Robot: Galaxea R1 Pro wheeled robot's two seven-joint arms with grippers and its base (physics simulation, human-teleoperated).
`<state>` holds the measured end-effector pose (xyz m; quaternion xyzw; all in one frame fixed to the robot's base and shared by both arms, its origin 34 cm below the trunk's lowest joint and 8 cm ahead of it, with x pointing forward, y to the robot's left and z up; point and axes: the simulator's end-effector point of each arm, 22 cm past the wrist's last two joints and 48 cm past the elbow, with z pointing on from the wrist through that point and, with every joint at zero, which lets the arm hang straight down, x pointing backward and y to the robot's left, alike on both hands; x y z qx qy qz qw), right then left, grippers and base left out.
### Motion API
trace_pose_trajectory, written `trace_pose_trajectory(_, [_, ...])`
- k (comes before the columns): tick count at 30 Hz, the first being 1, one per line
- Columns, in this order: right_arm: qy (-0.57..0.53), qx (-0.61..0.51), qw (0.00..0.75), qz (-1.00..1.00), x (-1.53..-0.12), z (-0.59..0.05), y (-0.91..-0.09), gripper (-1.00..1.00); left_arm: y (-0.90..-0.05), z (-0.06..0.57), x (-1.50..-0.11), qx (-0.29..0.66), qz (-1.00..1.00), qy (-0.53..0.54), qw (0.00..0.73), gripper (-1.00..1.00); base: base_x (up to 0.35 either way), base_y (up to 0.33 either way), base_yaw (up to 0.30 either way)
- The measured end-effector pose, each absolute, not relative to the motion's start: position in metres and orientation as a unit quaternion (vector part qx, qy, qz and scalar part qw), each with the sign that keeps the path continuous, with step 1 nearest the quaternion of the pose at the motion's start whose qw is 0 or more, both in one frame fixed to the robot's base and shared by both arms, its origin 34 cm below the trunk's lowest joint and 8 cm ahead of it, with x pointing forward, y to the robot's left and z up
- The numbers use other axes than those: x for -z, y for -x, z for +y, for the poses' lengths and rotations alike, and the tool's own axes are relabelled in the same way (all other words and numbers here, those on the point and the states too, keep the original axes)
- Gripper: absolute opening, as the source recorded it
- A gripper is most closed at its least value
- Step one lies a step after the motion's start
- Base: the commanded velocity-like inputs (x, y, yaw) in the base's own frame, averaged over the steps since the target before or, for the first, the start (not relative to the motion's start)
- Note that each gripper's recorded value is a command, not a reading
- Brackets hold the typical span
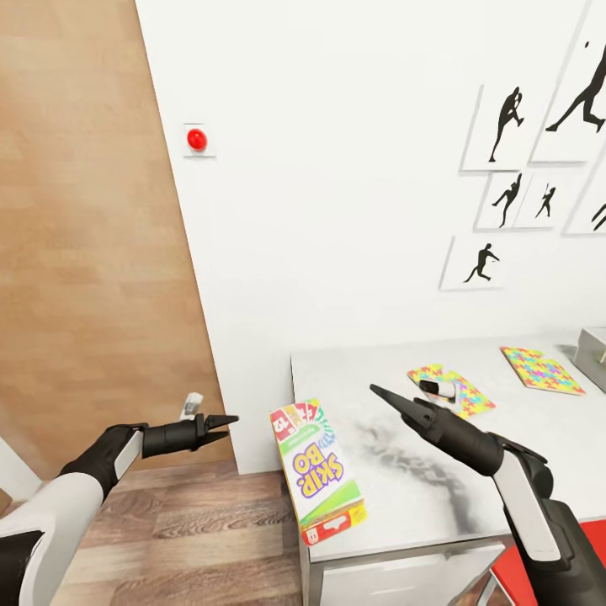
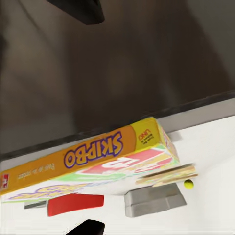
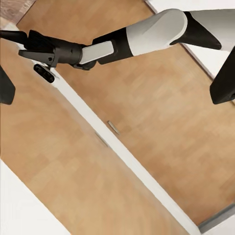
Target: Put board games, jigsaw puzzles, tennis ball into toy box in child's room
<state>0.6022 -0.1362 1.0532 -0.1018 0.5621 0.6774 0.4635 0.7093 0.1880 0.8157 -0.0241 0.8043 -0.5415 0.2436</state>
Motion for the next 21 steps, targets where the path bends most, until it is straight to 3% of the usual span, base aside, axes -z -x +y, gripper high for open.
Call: trace_pose_trajectory(21, [0.126, -0.703, 0.459, 0.529, -1.065, -0.136, -0.584, 1.00, -0.707, 0.180, -0.825, 0.562, 0.790, 0.015, 0.245, 1.00, 0.000, -0.093, 0.000])
